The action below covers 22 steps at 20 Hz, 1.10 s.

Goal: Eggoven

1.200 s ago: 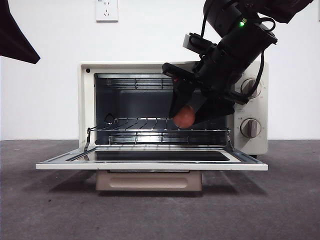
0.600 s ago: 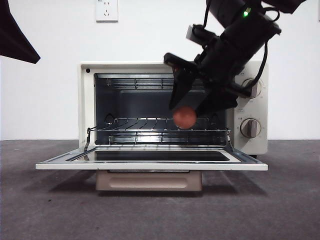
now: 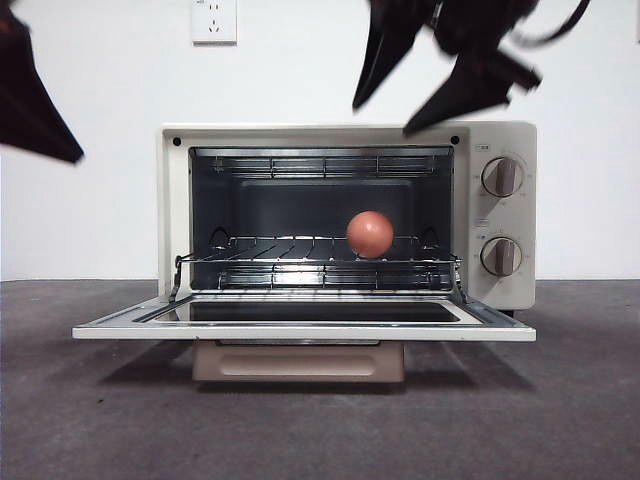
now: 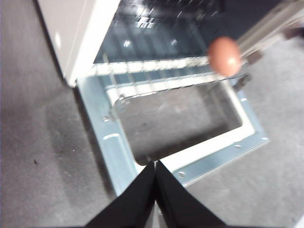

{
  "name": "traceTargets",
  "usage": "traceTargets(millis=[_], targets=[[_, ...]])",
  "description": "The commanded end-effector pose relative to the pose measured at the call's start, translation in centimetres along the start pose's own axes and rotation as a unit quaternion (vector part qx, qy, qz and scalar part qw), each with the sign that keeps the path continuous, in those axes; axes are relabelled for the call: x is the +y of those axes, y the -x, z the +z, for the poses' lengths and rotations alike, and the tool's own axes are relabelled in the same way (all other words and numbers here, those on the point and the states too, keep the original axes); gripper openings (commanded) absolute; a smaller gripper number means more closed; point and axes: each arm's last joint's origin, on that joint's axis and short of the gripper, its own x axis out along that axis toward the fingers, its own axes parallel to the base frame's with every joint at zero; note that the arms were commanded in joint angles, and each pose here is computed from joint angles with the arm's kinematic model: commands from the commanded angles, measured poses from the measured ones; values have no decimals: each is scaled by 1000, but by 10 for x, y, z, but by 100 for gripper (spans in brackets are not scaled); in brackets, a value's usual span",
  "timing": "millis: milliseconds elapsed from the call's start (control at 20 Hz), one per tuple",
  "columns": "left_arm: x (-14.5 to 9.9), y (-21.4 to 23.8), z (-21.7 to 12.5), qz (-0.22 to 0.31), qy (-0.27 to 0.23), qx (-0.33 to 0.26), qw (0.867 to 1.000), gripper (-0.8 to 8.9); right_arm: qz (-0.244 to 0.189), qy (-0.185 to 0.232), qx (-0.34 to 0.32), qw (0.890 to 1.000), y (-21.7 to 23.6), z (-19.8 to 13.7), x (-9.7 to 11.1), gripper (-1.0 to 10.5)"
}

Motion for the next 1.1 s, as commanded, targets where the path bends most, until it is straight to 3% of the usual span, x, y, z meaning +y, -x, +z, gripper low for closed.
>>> traceTargets(millis=[50,350,600,1100], targets=[[15,-22,-2,2,19,15,1000,6,18,26,-15,999,29,4,13,296],[52,-74,-10,19,50,55,997,6,31,53,-61,996,110,-1,21,295],[73,-103,-22,34,71,83,993,6,23,59,-105,993,146,-5,20,296],[65,-133,-38,-15,66,131,989,6,15,60,-117,991,156,-7,19,295]])
